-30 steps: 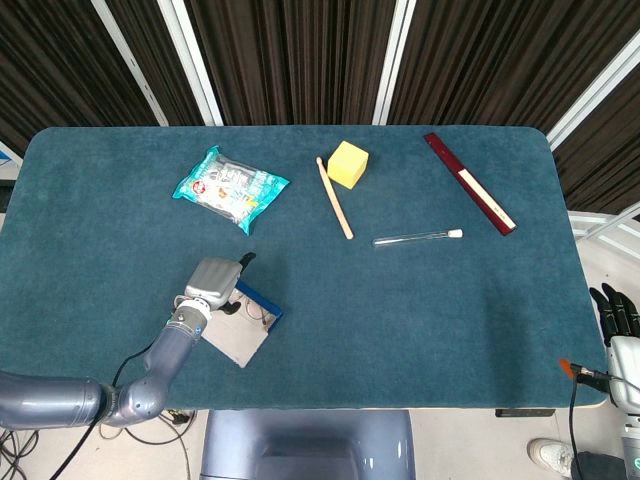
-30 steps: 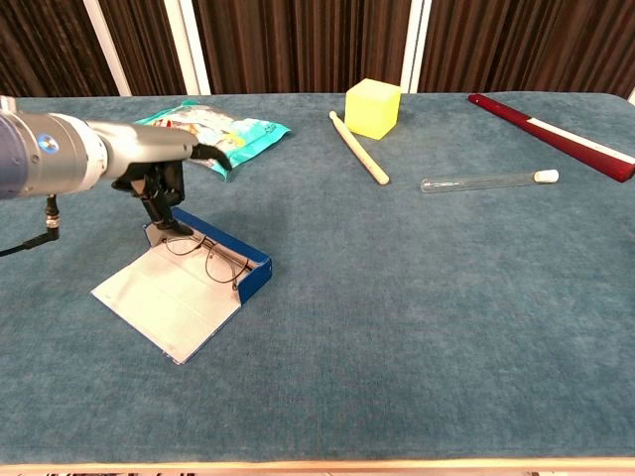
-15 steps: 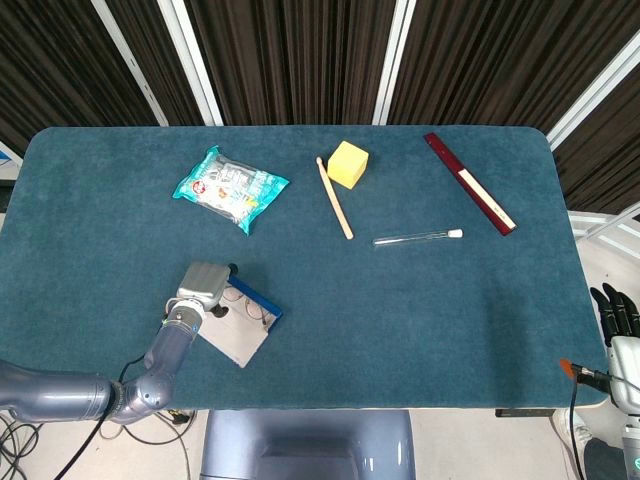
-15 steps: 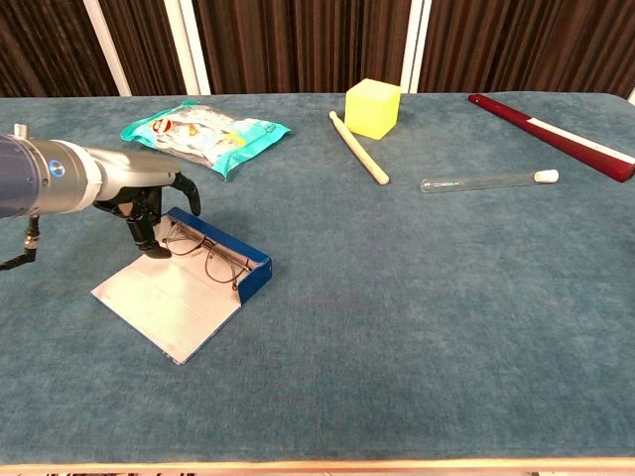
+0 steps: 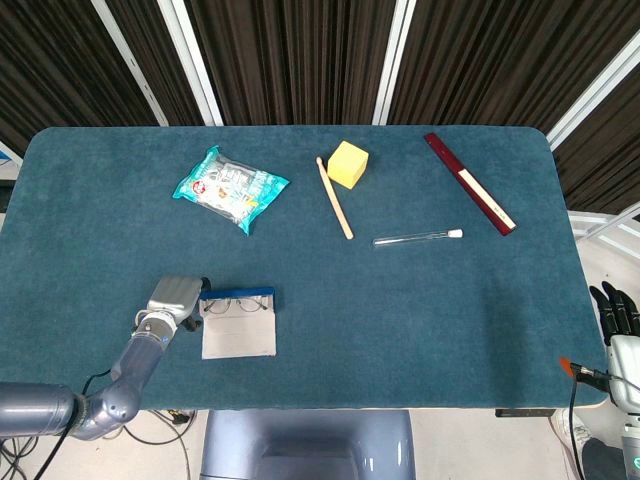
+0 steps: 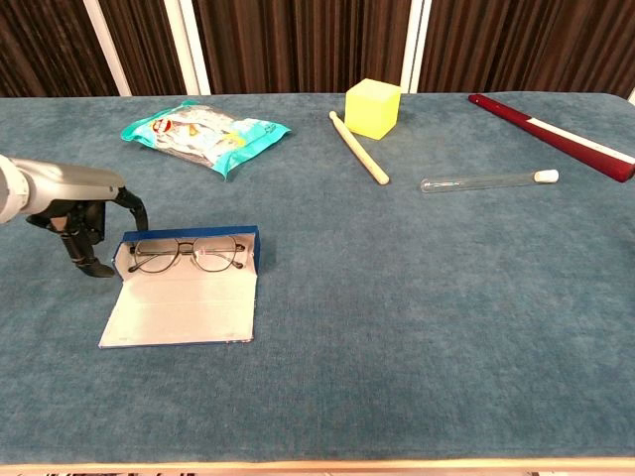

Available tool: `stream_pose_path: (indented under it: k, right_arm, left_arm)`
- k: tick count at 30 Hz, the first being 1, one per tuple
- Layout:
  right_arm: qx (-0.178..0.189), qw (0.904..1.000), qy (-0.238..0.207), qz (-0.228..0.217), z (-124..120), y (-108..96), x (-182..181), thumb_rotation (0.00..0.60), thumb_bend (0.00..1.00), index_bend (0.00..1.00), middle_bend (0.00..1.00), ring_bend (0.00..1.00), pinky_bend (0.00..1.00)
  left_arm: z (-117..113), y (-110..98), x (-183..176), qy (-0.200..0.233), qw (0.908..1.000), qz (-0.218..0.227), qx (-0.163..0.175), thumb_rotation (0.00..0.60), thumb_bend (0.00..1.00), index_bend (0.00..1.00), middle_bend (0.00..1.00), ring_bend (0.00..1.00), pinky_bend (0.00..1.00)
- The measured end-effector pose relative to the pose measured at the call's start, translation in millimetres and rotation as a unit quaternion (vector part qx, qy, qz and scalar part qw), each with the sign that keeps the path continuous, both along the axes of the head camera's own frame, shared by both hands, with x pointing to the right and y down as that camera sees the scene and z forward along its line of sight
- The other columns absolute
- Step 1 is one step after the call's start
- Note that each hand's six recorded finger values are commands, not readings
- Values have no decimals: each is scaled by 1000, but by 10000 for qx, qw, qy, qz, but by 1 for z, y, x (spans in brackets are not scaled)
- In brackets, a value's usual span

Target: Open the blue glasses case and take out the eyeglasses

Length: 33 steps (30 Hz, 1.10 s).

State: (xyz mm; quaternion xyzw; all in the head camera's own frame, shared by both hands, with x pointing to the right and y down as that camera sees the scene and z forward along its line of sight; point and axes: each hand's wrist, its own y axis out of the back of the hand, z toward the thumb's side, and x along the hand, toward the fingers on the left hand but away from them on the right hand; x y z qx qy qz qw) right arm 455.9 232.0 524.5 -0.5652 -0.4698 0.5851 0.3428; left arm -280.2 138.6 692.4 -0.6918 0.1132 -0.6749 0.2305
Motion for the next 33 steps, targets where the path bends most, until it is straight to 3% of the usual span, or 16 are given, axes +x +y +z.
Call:
stream_pose_path:
  k: [5, 15, 18, 25, 33]
  right_arm:
    - [8, 10000, 0, 10, 0, 0, 0, 600, 157, 0, 0, 0, 194]
    - [-11, 10000, -14, -3, 0, 0, -1, 600, 158, 0, 0, 0, 194]
    - [-11, 10000, -20, -1, 0, 1, -1, 600, 159, 0, 0, 0, 194]
    - [-27, 10000, -48, 8, 0, 1, -1, 600, 159, 0, 0, 0, 194]
    - [-45, 10000, -78, -2, 1, 1, -2, 600, 159, 0, 0, 0, 194]
  left_arm:
    - [-8, 3, -8, 51, 10000, -64, 29, 600, 239, 255, 965, 879, 925]
    - [-17, -17, 17, 760, 9914, -548, 911, 600, 281, 398, 1000, 974, 1000]
    - [-12, -15, 28, 852, 9894, -609, 1002, 600, 285, 417, 1000, 985, 1000]
    - [-1, -8, 51, 835, 9884, -592, 1122, 600, 324, 441, 1000, 994, 1000]
    - [7, -6, 53, 561, 9880, -789, 1202, 600, 342, 438, 1000, 997, 1000]
